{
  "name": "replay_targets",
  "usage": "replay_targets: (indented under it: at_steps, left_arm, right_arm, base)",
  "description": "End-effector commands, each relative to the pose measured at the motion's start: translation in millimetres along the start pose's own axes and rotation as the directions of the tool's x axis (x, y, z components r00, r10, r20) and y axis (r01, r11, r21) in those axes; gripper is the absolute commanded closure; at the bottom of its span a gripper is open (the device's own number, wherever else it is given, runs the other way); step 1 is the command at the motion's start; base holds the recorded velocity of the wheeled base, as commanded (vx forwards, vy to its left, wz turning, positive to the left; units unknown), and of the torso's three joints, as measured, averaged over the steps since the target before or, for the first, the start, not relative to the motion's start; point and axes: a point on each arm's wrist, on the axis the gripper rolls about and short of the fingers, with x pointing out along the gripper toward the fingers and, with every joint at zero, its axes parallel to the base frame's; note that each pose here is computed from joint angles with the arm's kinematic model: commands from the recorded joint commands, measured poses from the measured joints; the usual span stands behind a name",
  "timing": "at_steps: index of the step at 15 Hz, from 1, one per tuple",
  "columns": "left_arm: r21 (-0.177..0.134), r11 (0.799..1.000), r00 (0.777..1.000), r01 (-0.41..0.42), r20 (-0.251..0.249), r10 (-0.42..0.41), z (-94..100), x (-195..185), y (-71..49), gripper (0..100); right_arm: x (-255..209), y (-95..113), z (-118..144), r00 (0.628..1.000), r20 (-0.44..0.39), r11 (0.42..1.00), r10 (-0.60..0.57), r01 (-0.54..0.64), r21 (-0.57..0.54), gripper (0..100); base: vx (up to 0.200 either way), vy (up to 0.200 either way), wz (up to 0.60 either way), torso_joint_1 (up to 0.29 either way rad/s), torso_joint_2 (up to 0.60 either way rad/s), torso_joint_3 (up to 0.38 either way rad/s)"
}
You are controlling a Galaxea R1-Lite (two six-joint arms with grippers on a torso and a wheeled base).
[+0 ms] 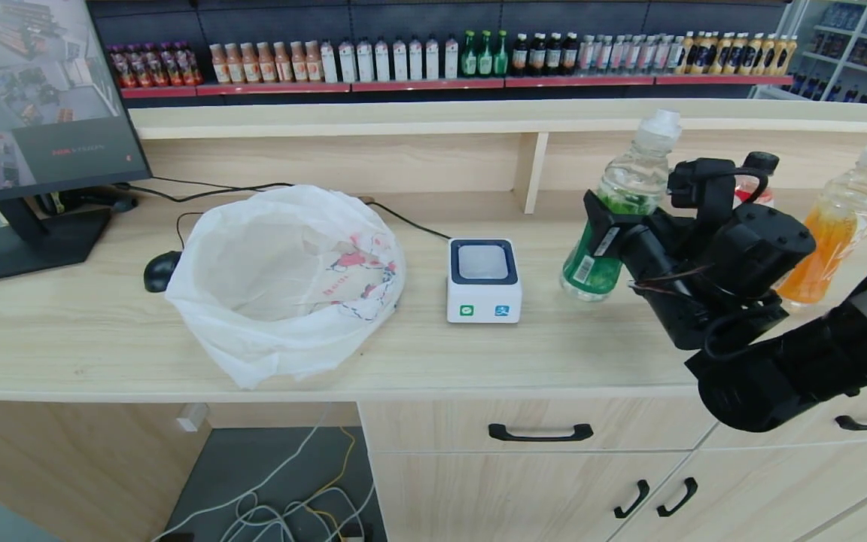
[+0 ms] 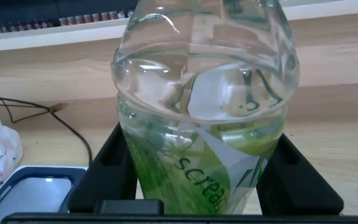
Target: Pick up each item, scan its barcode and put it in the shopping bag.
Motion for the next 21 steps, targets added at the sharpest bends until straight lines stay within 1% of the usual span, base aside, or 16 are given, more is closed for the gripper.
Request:
replay_targets:
  at_steps: [1, 3, 4, 6, 8, 10, 11, 12, 19, 21]
  left_arm:
    - [-0.001, 1.000, 1.000, -0.001, 0.000, 0.001, 0.1, 0, 0.0, 0]
    - [-0.001, 1.000, 1.000, -0.001, 0.000, 0.001, 0.1, 0, 0.0, 0]
    - [-0.001, 1.000, 1.000, 0.001, -0.001, -0.001, -0.3, 0, 0.0, 0]
    - [-0.001, 1.000, 1.000, -0.001, 0.000, 0.001, 0.1, 0, 0.0, 0]
    - [-0.001, 1.000, 1.000, -0.001, 0.000, 0.001, 0.1, 0, 0.0, 0]
    - [-0.001, 1.000, 1.000, -0.001, 0.000, 0.001, 0.1, 0, 0.0, 0]
    - [-0.001, 1.000, 1.000, -0.001, 0.000, 0.001, 0.1, 0, 0.0, 0]
    - [-0.001, 1.000, 1.000, -0.001, 0.000, 0.001, 0.1, 0, 0.0, 0]
    - [-0.001, 1.000, 1.000, -0.001, 0.000, 0.001, 0.1, 0, 0.0, 0]
    - [-0.001, 1.000, 1.000, -0.001, 0.000, 0.001, 0.1, 0, 0.0, 0]
  right_arm:
    - [-19, 2, 25, 1.000, 0.024, 1.000, 0.019, -0.019, 0.010, 100]
    - [-37, 10, 38, 0.998, 0.029, 0.998, 0.057, -0.057, 0.023, 100]
    - [-39, 12, 41, 0.997, 0.033, 0.997, 0.063, -0.064, 0.035, 100]
    - [-52, 12, 56, 0.995, 0.059, 0.994, 0.077, -0.081, 0.069, 100]
    - [-73, 21, 53, 0.992, 0.015, 0.989, 0.125, -0.126, 0.079, 100]
    - [-97, 28, 44, 0.985, -0.016, 0.981, 0.172, -0.170, 0.093, 100]
    - [-113, 29, 34, 0.979, -0.058, 0.976, 0.198, -0.191, 0.105, 100]
    - [-124, 25, 33, 0.976, -0.084, 0.976, 0.201, -0.192, 0.101, 100]
    - [-129, 24, 47, 0.976, -0.042, 0.971, 0.212, -0.206, 0.120, 100]
    - [-136, 33, 53, 0.968, -0.027, 0.959, 0.249, -0.242, 0.150, 100]
  base:
    - [0.000, 0.000, 0.00, 0.000, 0.00, 0.000]
    - [0.000, 0.000, 0.00, 0.000, 0.00, 0.000]
    - [0.000, 0.000, 0.00, 0.000, 0.00, 0.000]
    - [0.000, 0.000, 0.00, 0.000, 0.00, 0.000]
    - [0.000, 0.000, 0.00, 0.000, 0.00, 0.000]
    - [0.000, 0.000, 0.00, 0.000, 0.00, 0.000]
    - [0.000, 0.000, 0.00, 0.000, 0.00, 0.000]
    - [0.000, 0.000, 0.00, 0.000, 0.00, 0.000]
    - [0.000, 0.000, 0.00, 0.000, 0.00, 0.000]
    - [0.000, 0.000, 0.00, 0.000, 0.00, 0.000]
